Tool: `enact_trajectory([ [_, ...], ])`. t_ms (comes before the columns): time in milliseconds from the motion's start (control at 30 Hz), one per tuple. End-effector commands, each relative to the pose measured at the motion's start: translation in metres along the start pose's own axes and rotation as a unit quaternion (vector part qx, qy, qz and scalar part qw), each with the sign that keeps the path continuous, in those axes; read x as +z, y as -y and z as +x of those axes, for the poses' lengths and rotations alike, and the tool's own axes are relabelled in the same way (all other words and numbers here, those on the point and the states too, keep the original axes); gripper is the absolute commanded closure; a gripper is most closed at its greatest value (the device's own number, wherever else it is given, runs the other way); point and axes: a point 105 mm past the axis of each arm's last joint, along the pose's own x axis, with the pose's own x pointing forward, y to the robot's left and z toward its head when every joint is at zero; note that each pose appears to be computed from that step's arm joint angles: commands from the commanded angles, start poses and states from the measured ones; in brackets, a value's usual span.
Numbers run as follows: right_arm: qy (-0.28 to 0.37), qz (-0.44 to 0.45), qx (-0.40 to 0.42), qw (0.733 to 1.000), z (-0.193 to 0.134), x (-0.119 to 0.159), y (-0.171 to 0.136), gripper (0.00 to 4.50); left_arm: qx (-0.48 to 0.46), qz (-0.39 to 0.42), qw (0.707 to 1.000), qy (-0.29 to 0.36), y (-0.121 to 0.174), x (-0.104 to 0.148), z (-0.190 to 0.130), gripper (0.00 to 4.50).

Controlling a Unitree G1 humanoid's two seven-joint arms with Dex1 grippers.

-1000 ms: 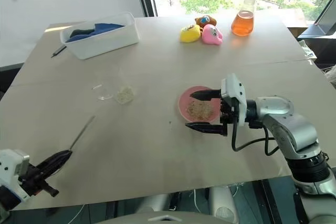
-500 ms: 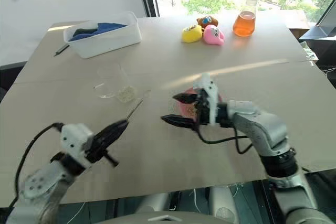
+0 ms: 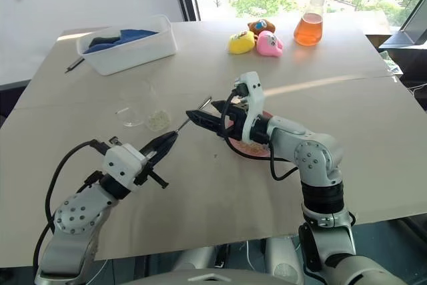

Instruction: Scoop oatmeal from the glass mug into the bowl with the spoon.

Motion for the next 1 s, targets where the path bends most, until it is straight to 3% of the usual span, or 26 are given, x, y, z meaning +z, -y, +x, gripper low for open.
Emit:
enact_trajectory([
  [33, 0.021, -0.009, 0.028, 0.999, 0.004, 0.014, -0.013, 0.0, 0.005, 0.029, 0.999, 0.025, -0.001, 0.009, 0.007, 4.44],
  [300, 0.033, 0.006, 0.04, 0.999, 0.008, 0.019, -0.016, 0.0, -0.003, 0.04, 0.998, 0.038, 0.006, 0.009, 0.018, 4.44],
  [400, 0.037, 0.011, 0.04, 0.998, 0.009, 0.021, -0.016, 0.82, -0.001, 0.04, 0.998, 0.04, 0.005, 0.009, 0.021, 4.5],
  [567, 0.039, 0.01, 0.036, 0.999, 0.008, 0.023, -0.014, 3.18, 0.013, 0.041, 0.998, 0.046, 0.002, 0.01, 0.024, 4.5],
  [600, 0.039, 0.01, 0.035, 0.999, 0.008, 0.024, -0.013, 3.83, 0.014, 0.041, 0.998, 0.046, 0.002, 0.01, 0.024, 4.5],
  [667, 0.041, 0.009, 0.03, 0.999, 0.008, 0.025, -0.011, 4.48, 0.021, 0.039, 0.998, 0.045, 0.002, 0.009, 0.023, 4.5],
  [967, 0.047, -0.004, 0.008, 0.999, 0.008, 0.033, 0.001, 4.48, 0.034, 0.025, 0.998, 0.045, 0.004, 0.01, 0.022, 4.5],
  [1000, 0.05, -0.005, 0.005, 0.999, 0.008, 0.035, 0.002, 4.5, 0.036, 0.021, 0.998, 0.048, 0.005, 0.011, 0.021, 4.18],
])
